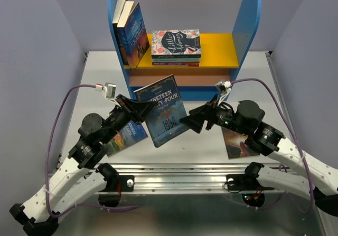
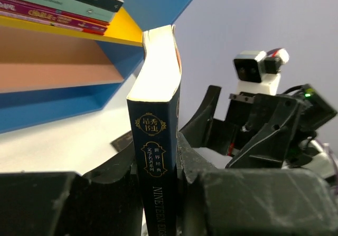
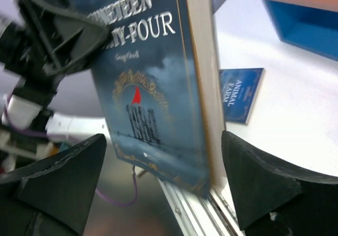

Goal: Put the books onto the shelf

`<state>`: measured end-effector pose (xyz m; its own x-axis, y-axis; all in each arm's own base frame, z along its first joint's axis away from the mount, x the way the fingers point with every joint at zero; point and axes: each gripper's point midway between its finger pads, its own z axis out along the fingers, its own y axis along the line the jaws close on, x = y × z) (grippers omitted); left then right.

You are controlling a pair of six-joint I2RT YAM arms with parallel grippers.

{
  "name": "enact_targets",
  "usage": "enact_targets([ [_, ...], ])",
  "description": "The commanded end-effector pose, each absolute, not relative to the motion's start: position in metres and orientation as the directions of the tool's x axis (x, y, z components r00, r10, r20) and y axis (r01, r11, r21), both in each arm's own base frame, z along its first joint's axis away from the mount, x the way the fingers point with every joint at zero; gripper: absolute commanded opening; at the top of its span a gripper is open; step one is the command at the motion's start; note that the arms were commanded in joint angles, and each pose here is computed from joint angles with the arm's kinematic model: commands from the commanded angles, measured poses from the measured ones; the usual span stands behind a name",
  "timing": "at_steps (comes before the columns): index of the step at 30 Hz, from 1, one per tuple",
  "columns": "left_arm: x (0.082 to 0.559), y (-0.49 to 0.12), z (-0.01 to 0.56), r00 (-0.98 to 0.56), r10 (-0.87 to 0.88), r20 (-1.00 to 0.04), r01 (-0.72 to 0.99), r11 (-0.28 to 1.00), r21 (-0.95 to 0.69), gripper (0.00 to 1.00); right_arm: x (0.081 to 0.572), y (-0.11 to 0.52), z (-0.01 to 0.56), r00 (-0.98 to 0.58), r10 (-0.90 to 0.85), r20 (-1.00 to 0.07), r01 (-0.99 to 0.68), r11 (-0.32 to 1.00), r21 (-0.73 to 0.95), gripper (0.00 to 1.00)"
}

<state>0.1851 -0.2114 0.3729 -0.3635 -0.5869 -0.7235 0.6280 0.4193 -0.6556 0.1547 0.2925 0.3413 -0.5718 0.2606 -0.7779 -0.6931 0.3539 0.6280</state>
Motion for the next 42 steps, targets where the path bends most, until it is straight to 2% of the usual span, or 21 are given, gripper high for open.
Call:
enact_targets([
  [1,0.181,-0.197,0.446,-0.196,-0.650,-0.734,0.711,0.421,-0.563,0.00,0.176,0.272,0.371,-0.473,0.381,-0.795,-0.660,0.444,0.606,1.00],
  [5,0.192,-0.187,0.490,-0.071,-0.648,-0.759,0.708,0.503,-0.496,0.00,0.181,0.255,0.367,-0.442,0.416,-0.795,-0.616,0.503,0.606,1.00],
  [9,0.196,-0.164,0.558,0.124,-0.647,-0.752,0.690,0.601,-0.403,0.00,0.183,0.234,0.352,-0.425,0.419,-0.803,-0.559,0.576,0.596,1.00],
  [12,0.210,-0.150,0.593,0.256,-0.602,-0.756,0.623,0.701,-0.347,0.00,0.185,0.212,0.342,-0.411,0.435,-0.801,-0.488,0.637,0.596,1.00],
  [18,0.237,-0.144,0.645,0.437,-0.518,-0.735,0.520,0.813,-0.263,0.00,0.183,0.186,0.345,-0.360,0.503,-0.786,-0.440,0.651,0.618,1.00],
  [21,0.262,-0.141,0.658,0.528,-0.429,-0.733,0.410,0.885,-0.221,0.00,0.185,0.179,0.352,-0.330,0.522,-0.786,-0.426,0.661,0.618,1.00],
  [25,0.305,-0.149,0.661,0.602,-0.246,-0.760,0.235,0.964,-0.126,0.00,0.187,0.186,0.350,-0.342,0.493,-0.800,-0.436,0.671,0.600,1.00],
  [31,0.341,-0.140,0.669,0.638,-0.132,-0.759,0.101,0.991,-0.088,0.00,0.190,0.191,0.343,-0.359,0.455,-0.815,-0.436,0.691,0.577,1.00],
  [42,0.413,-0.123,0.567,0.534,-0.043,-0.844,-0.026,0.997,-0.067,0.00,0.195,0.191,0.340,-0.349,0.438,-0.829,-0.425,0.714,0.556,1.00],
])
